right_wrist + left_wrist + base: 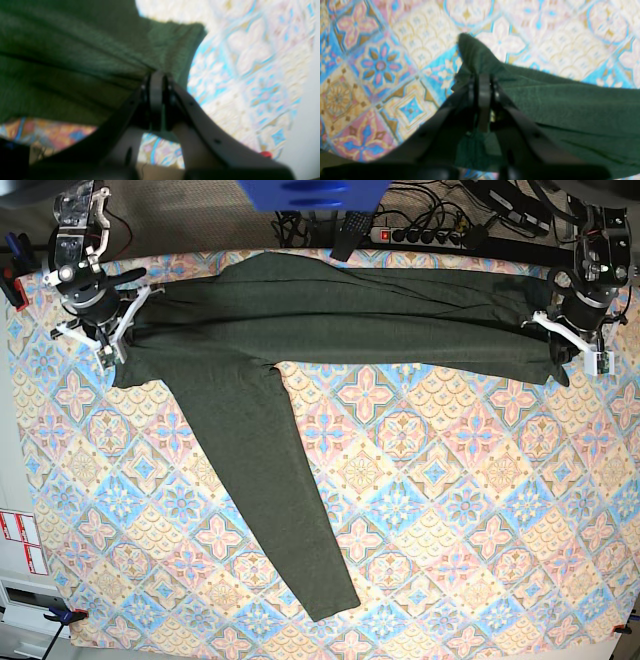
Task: Fold the T-shirt properly
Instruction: 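Lift the side edges and fold them toward the shoulder line, then release the right gripper and move it along the sleeve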
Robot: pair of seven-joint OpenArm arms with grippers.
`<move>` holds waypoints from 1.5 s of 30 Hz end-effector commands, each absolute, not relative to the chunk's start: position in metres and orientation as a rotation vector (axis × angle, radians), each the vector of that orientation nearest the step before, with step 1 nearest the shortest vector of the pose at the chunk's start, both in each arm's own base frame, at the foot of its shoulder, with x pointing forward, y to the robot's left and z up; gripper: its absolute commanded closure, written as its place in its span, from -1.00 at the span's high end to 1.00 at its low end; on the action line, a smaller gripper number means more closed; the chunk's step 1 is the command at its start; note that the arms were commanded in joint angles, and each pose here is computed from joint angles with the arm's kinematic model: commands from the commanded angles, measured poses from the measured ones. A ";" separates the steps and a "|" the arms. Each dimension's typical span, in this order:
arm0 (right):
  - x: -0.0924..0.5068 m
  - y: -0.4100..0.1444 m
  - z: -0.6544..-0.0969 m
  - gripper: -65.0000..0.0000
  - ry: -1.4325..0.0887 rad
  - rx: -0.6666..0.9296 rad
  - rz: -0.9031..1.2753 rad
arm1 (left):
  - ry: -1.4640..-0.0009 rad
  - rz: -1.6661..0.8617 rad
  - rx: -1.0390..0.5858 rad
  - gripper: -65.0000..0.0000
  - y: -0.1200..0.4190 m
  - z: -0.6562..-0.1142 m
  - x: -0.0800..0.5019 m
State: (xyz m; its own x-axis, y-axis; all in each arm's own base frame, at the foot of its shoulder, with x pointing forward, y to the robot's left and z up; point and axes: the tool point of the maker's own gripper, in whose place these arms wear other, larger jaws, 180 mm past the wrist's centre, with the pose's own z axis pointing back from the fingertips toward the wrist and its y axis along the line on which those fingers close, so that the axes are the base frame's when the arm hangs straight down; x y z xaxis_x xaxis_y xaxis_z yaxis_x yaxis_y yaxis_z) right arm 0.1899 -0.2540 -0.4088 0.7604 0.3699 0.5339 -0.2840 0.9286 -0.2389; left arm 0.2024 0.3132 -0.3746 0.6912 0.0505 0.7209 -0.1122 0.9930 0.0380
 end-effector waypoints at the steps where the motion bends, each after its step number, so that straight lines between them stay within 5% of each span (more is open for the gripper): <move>1: 0.200 -0.259 -0.397 -1.00 -0.655 -0.171 0.364 | -0.827 0.075 0.107 -1.00 0.320 -0.369 0.207; 10: 0.201 -0.257 -0.400 -0.99 -0.650 -0.164 0.366 | -0.716 0.022 0.092 -0.94 0.304 -0.407 0.191; 13: 0.201 -0.257 -0.400 -0.88 -0.648 -0.163 0.367 | -0.701 -0.006 0.058 -0.65 0.287 -0.414 0.191; 19: 0.202 -0.260 -0.397 -0.33 -0.656 -0.174 0.359 | -0.701 -0.007 0.043 0.15 0.282 -0.415 0.191; 22: 0.209 -0.259 -0.394 -0.25 -0.672 -0.176 0.359 | -0.717 -0.004 0.045 0.33 0.283 -0.411 0.195; 32: 0.301 -0.216 -0.349 -0.28 -0.877 -0.137 0.434 | -0.874 0.129 0.027 0.37 0.281 -0.370 0.212; 45: 0.383 -0.187 -0.402 -0.27 -0.709 -0.039 0.473 | -0.855 0.198 -0.100 0.37 0.263 -0.370 0.226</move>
